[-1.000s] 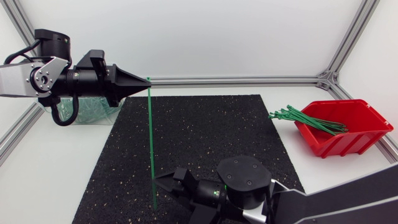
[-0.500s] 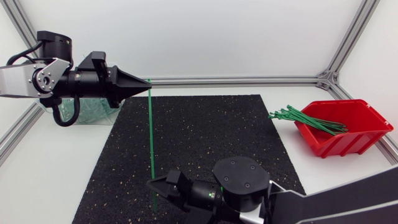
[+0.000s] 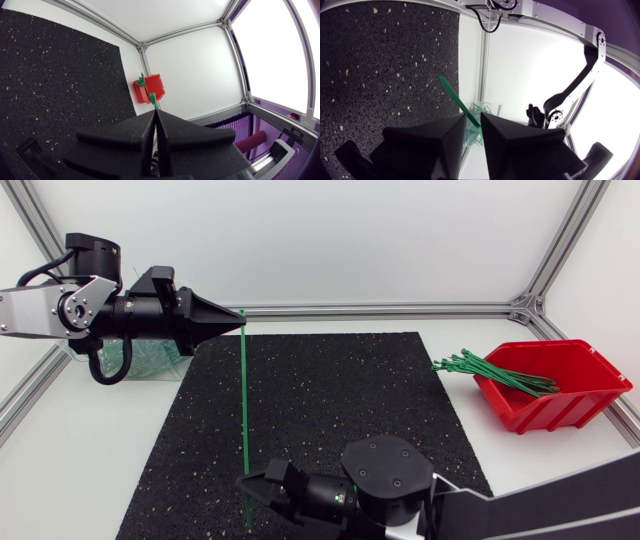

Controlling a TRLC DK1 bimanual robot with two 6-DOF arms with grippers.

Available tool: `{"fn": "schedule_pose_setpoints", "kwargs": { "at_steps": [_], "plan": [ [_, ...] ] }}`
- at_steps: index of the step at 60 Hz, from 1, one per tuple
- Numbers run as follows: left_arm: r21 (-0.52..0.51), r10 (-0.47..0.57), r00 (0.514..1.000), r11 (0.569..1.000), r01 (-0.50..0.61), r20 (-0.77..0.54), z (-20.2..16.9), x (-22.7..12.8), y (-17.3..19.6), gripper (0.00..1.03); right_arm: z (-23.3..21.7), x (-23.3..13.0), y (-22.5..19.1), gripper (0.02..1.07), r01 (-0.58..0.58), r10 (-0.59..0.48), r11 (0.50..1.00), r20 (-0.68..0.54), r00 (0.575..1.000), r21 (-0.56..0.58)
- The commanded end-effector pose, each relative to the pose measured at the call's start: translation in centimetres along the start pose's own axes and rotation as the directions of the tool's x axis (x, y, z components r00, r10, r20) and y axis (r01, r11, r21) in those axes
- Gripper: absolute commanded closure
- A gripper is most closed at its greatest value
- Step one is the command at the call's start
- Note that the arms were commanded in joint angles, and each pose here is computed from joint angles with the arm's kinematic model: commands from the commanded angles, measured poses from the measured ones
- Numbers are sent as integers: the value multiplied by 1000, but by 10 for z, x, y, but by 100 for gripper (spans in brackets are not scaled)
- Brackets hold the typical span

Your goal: Take a green cable tie from the red box, thread the tail through the head to close it, then place it in the transparent bin on the left.

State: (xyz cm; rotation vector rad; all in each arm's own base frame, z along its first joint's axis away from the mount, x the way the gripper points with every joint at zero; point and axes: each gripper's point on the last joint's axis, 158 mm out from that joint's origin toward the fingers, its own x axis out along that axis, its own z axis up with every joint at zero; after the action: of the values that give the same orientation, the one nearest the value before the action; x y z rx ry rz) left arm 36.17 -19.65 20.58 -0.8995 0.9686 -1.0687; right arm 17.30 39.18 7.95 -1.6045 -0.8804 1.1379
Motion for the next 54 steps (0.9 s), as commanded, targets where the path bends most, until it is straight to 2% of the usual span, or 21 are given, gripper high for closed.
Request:
{"fn": "schedule_pose_setpoints", "kwargs": {
  "at_steps": [1, 12, 17, 19, 40, 54],
  "plan": [
    [22, -10, 1000, 1000, 10, 1, 7, -1, -2, 100, 9, -4, 2, 81, 2, -2, 999, 17, 1000, -37],
    [23, -8, 1000, 1000, 8, 5, 8, -3, -1, 100, 14, -8, 3, 83, -1, 2, 999, 19, 1000, -37],
    [26, -7, 1000, 1000, 7, 8, 9, -4, 0, 100, 14, -10, 4, 98, -3, 4, 999, 18, 1000, -36],
    [26, -7, 1000, 1000, 7, 8, 9, -4, 0, 100, 13, -10, 3, 100, -2, 3, 1000, 14, 1000, -30],
    [35, -9, 1000, 999, 9, 2, 5, -2, -1, 100, 3, -9, -2, 100, 10, -10, 1000, -17, 1000, 7],
    [101, -9, 1000, 995, 9, -6, -10, -1, -10, 100, -2, -7, -22, 101, 48, -44, 991, -35, 998, 125]
  ]
}}
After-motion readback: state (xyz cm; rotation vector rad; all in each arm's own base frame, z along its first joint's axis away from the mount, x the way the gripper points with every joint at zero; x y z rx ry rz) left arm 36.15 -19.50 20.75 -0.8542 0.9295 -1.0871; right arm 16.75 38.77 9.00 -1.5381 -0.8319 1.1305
